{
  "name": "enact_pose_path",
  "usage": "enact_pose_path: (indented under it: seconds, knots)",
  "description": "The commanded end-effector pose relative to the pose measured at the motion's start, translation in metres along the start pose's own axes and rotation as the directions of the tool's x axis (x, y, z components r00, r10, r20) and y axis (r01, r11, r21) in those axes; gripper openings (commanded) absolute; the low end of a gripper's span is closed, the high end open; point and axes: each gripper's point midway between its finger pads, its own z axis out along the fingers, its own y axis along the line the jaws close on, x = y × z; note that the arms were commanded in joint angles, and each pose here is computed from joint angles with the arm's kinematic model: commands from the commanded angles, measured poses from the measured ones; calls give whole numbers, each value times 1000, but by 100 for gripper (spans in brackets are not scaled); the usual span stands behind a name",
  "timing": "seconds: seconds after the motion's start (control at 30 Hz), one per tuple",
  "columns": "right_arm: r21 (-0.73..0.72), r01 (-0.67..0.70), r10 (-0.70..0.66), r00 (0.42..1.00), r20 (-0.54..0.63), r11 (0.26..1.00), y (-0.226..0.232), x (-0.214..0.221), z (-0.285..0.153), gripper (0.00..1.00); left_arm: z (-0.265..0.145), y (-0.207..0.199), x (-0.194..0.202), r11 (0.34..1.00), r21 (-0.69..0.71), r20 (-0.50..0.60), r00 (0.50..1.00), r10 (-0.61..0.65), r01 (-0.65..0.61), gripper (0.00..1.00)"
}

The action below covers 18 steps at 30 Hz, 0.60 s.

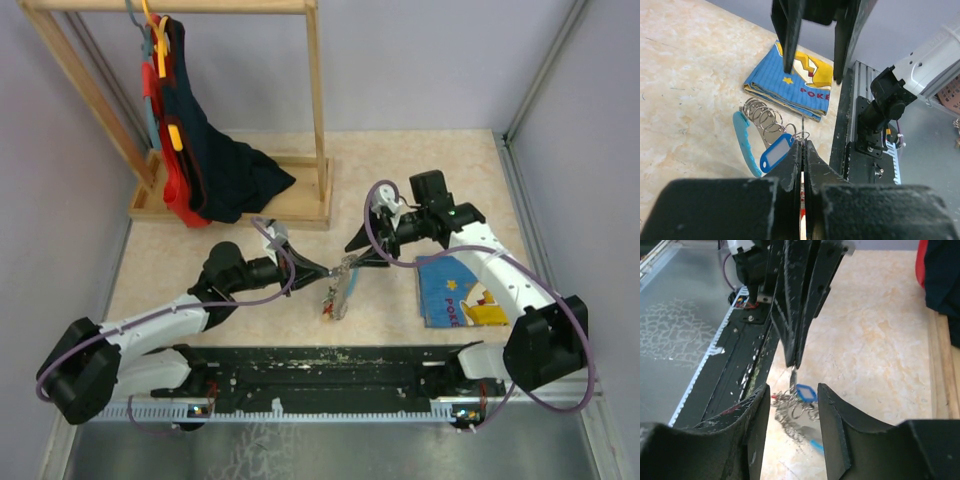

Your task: Remove the keys from the keyring

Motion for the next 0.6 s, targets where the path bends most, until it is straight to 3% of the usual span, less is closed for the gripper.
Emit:
enact_pose_path:
  seconds: [0.0, 0.2, 0.57]
  knots:
    - [-54, 68, -68, 998, 5, 996, 28, 14, -2, 41, 2, -10, -46, 999, -5, 112, 993, 46, -46, 0]
    - [-64, 91, -94, 994, -55, 994, 36, 34, -1, 31, 1, -8, -58, 999, -38, 146, 988, 42, -37, 0]
    - [-51, 113, -119, 984, -136, 992, 24, 46, 15, 29, 6, -8, -73, 999, -51, 161, 987, 23, -15, 0]
